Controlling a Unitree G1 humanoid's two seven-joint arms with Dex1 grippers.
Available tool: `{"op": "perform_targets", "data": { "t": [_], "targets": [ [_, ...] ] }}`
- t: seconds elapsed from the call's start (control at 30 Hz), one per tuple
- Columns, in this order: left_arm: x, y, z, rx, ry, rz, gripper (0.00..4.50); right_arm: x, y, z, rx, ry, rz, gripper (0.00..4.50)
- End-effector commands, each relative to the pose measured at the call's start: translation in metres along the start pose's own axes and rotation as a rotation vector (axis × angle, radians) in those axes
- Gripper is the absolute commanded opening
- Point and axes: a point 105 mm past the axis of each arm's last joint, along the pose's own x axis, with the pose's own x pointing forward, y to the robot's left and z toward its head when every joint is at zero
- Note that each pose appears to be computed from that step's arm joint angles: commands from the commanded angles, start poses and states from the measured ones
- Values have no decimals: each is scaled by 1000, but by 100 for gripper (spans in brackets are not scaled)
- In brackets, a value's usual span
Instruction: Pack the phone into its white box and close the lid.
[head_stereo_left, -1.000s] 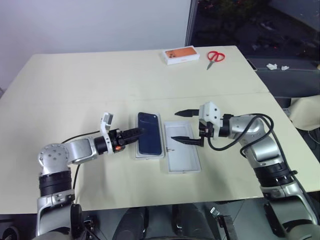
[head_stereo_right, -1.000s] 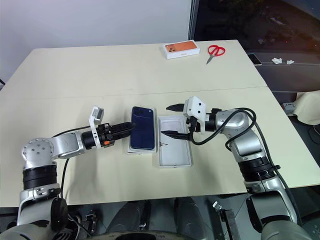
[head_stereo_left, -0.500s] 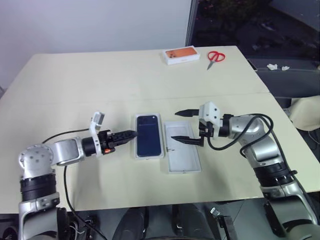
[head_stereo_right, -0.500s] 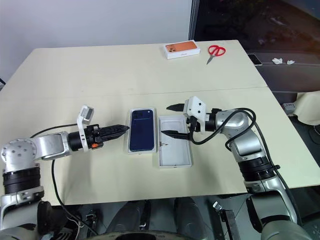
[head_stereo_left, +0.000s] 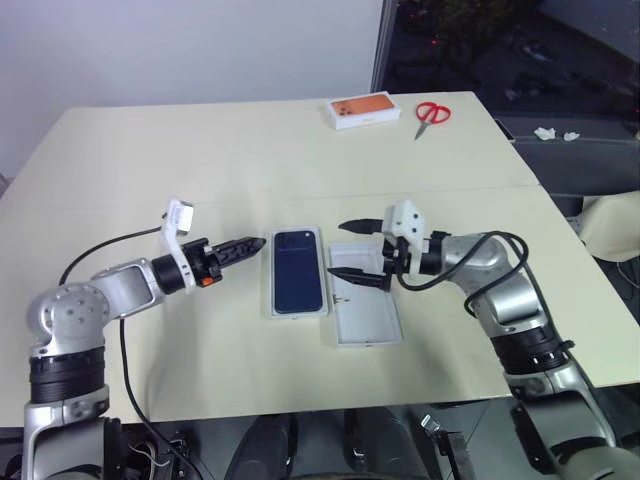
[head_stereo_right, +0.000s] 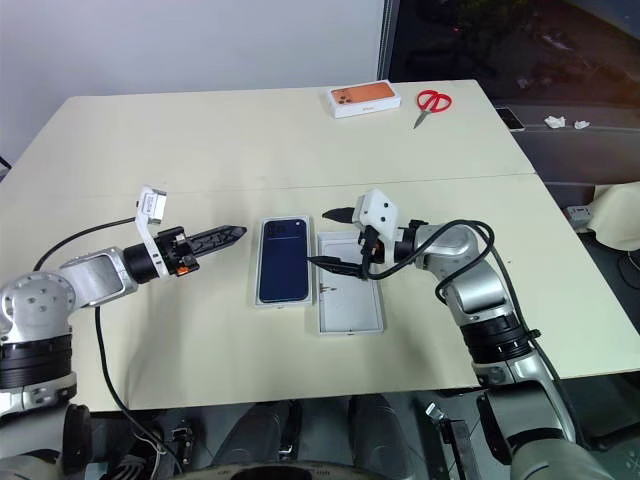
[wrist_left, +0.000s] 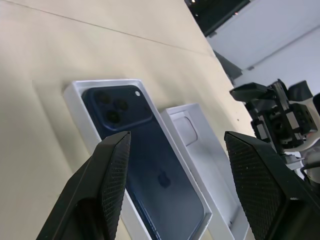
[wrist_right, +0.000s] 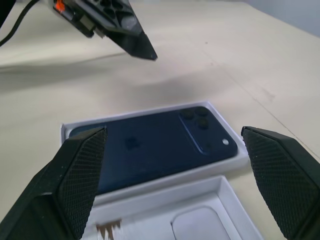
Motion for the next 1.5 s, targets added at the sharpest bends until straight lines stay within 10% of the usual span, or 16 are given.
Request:
{"op": "perform_targets", "data": {
  "t": [0.03,0.1,0.33,0.63,0.77,1.5],
  "targets": [
    [-1,-7,5,45,-10,-35,314,5,6,14,-35,-34,16,450],
    [-3,-6,5,46,-6,-36,314,5,7,15,-34,-35,20,450],
    [-4,-4,1,35,10,-38,20,6,6,16,-42,-29,11,110],
    [-6,-1,0,22,3,-43,10,9,10,13,-63,-12,28,105],
    [-5,2,-3,27,7,-19,0,15,14,7,-80,14,30,3],
    [10,26,-38,36,109,88,0,14,13,-41,-302,355,32,3]
  ]
}}
